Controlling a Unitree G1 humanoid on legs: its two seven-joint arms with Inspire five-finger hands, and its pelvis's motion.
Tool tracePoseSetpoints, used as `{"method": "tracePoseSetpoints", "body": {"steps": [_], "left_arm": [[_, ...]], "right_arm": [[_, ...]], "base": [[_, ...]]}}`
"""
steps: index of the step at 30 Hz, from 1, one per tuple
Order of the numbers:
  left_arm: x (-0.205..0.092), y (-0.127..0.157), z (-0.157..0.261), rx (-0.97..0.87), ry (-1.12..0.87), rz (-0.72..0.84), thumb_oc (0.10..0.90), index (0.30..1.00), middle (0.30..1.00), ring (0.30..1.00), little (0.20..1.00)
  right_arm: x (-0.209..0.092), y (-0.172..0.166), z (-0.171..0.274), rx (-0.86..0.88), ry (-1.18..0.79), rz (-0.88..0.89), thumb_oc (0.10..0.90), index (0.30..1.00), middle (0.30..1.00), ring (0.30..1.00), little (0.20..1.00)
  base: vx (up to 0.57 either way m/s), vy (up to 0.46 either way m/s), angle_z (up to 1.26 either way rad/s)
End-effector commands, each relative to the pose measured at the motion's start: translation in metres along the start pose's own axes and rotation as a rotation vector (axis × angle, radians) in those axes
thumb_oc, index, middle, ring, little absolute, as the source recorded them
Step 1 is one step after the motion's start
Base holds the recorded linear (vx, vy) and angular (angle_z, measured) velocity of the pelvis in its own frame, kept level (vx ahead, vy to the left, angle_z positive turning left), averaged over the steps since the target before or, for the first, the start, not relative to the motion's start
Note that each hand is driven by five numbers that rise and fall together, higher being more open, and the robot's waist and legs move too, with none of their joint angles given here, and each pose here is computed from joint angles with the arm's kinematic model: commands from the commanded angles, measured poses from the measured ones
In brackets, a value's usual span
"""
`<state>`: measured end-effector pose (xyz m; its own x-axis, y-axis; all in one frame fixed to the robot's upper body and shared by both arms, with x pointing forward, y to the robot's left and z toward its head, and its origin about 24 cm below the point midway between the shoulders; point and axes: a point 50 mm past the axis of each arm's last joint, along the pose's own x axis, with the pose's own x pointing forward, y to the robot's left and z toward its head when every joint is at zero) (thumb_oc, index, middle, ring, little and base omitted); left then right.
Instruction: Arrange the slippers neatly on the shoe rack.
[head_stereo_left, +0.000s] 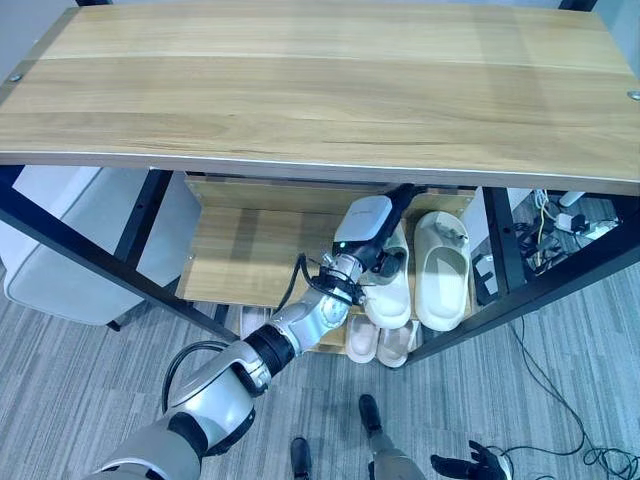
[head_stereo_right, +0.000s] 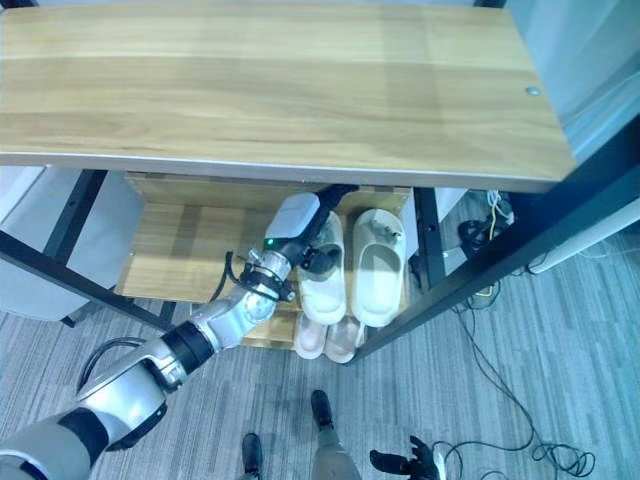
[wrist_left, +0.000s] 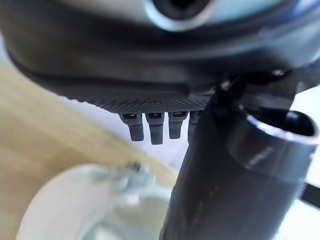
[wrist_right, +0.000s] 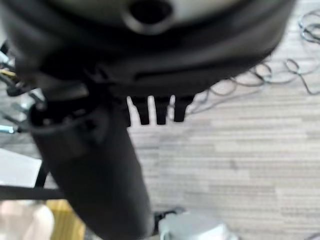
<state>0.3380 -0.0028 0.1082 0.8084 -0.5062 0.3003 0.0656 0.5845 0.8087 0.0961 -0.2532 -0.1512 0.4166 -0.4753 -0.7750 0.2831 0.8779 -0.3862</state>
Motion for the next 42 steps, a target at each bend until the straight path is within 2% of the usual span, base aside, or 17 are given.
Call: {"method": "tracePoseSetpoints", "body": {"steps": [1,9,19,30,42], "left_arm": [[0.026,0.023,0.043,-0.058,-0.185,0.101,0.8,0.9,0.9,0.9,0.9],[0.023,0.015,0.037,0.023,-0.188,0.05,0.8,0.9,0.9,0.9,0.9],[0.024,0.031,0.032,0.046,-0.194,0.096,0.8,0.9,0.9,0.9,0.9],[0.017,0.063,0.047,-0.119,-0.282,0.184,0.8,0.9,0.9,0.9,0.9],[0.0,0.066,0.044,-0.241,-0.292,0.14,0.8,0.9,0.9,0.9,0.9]], "right_arm": [[0.003,-0.035,-0.007,-0.025,0.007,-0.102,0.8,0.9,0.9,0.9,0.9],[0.003,-0.035,-0.008,-0.02,0.012,-0.104,0.8,0.9,0.9,0.9,0.9],[0.003,-0.032,-0.008,-0.008,0.011,-0.093,0.8,0.9,0.9,0.9,0.9],[-0.002,-0.024,-0.02,0.009,0.057,-0.068,0.8,0.9,0.9,0.9,0.9],[-0.005,-0.018,-0.029,0.034,0.096,-0.045,0.8,0.9,0.9,0.9,0.9]], "base": [[0.0,0.0,0.0],[0.0,0.0,0.0],[0.0,0.0,0.0],[0.01,0.0,0.05],[0.0,0.003,0.03]]}}
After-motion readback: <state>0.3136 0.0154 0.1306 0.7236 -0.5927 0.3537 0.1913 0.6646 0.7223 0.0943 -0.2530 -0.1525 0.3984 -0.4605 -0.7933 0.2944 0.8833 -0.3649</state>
